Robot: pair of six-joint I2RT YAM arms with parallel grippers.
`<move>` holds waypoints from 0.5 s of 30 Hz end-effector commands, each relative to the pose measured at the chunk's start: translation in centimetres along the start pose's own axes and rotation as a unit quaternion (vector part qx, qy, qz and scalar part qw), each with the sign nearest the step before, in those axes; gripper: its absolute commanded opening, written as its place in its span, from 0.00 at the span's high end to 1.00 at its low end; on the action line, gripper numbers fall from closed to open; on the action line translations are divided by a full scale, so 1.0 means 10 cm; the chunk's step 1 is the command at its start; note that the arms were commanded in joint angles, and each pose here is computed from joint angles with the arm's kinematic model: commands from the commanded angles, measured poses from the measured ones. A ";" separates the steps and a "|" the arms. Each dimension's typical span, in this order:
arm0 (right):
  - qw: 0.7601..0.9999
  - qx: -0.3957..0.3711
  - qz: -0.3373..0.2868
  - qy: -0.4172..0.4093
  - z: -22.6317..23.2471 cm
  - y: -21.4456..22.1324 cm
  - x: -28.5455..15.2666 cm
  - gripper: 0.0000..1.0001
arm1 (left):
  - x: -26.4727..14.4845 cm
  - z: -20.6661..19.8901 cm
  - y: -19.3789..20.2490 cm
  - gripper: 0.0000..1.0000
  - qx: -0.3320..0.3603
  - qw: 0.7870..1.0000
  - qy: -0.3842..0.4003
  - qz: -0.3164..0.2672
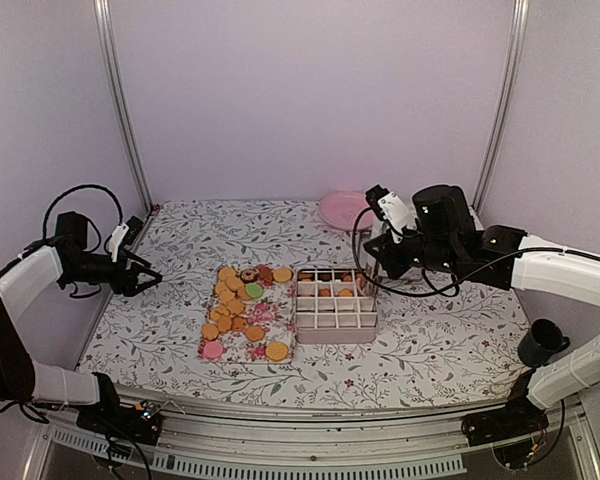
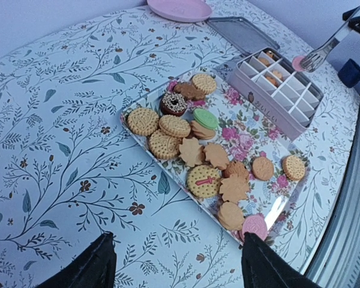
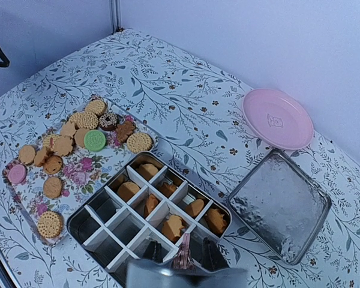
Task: Pack the cookies
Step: Place the fake cookies in the empty pocket of the box.
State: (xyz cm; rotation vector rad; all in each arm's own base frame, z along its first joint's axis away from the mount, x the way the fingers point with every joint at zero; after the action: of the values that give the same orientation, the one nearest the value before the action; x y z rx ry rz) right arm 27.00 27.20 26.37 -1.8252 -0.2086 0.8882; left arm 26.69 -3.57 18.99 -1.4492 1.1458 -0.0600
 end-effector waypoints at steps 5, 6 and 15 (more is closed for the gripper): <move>0.999 0.009 0.007 0.030 -0.09 0.05 0.02 1.00 | -0.04 0.00 -0.07 0.28 0.006 1.000 0.005 -0.009; 0.999 0.008 0.007 0.033 -0.10 0.04 0.02 1.00 | -0.04 0.00 -0.08 0.28 0.006 1.000 0.005 -0.010; 0.999 0.000 -0.010 0.041 -0.20 -0.10 0.08 1.00 | -0.04 0.00 -0.09 0.28 0.007 1.000 0.003 -0.010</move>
State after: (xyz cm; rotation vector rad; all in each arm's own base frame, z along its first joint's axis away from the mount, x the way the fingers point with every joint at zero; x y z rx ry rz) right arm 27.78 26.39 25.08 -1.8581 -0.1368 0.8782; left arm 26.73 -3.61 19.13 -1.4503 1.1452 -0.0668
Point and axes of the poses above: each gripper's point midway between its finger pads, its own x axis out along the fingers, its own z axis along the line the jaws close on, y = z × x, the point moved 4 cm from there along -x, back along the fingers, and after that the axes turned 6 degrees about -x, right-handed, at the moved point
